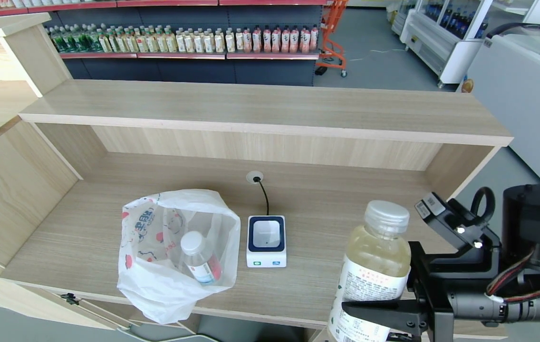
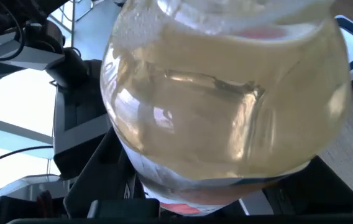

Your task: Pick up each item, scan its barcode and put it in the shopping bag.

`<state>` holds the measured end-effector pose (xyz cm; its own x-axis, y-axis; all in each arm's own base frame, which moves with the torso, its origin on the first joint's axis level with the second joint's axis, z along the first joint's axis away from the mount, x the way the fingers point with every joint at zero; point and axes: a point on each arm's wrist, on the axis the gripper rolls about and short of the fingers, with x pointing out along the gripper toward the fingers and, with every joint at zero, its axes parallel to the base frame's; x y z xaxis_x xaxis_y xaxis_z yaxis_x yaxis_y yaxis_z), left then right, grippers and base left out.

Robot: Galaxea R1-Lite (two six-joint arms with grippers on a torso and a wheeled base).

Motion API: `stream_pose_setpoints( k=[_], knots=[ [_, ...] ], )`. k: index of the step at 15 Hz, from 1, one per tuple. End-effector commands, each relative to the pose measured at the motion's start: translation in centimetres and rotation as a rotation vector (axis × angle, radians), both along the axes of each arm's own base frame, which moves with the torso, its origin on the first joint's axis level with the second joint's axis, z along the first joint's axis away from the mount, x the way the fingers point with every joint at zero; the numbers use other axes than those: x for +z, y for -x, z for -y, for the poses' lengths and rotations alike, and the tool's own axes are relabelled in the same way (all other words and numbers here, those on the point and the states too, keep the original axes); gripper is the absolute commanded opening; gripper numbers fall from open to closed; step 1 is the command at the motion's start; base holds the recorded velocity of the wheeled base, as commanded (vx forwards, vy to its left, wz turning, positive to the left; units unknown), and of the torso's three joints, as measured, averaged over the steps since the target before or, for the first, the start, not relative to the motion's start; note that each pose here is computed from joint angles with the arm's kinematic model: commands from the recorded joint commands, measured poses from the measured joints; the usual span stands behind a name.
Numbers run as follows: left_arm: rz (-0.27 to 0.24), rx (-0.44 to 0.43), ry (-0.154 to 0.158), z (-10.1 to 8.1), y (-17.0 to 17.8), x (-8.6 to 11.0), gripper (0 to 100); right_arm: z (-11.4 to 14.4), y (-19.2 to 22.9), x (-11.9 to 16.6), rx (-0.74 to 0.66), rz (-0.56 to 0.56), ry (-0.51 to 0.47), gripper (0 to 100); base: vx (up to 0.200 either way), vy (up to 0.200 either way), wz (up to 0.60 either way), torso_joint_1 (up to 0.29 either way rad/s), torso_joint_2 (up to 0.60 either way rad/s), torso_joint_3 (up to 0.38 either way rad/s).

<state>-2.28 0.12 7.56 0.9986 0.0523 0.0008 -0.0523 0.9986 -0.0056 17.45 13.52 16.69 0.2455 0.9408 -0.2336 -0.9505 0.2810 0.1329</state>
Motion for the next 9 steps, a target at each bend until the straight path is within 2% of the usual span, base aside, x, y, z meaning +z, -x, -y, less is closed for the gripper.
stream_pose_setpoints(
  k=[1, 4, 9],
  knots=[
    [0.001, 0.000, 0.001, 0.0, 0.0, 0.0, 100, -0.7, -0.1, -0.3, 0.022, -0.011, 0.008, 0, 0.000, 0.000, 0.00, 0.000, 0.00, 0.000],
    [0.001, 0.000, 0.001, 0.0, 0.0, 0.0, 100, -2.2, -0.3, -0.4, 0.039, -0.002, 0.016, 0, 0.000, 0.000, 0.00, 0.000, 0.00, 0.000],
    [0.001, 0.000, 0.001, 0.0, 0.0, 0.0, 100, -3.2, -1.3, 0.1, 0.046, 0.004, 0.008, 0, 0.000, 0.000, 0.00, 0.000, 0.00, 0.000]
  ],
)
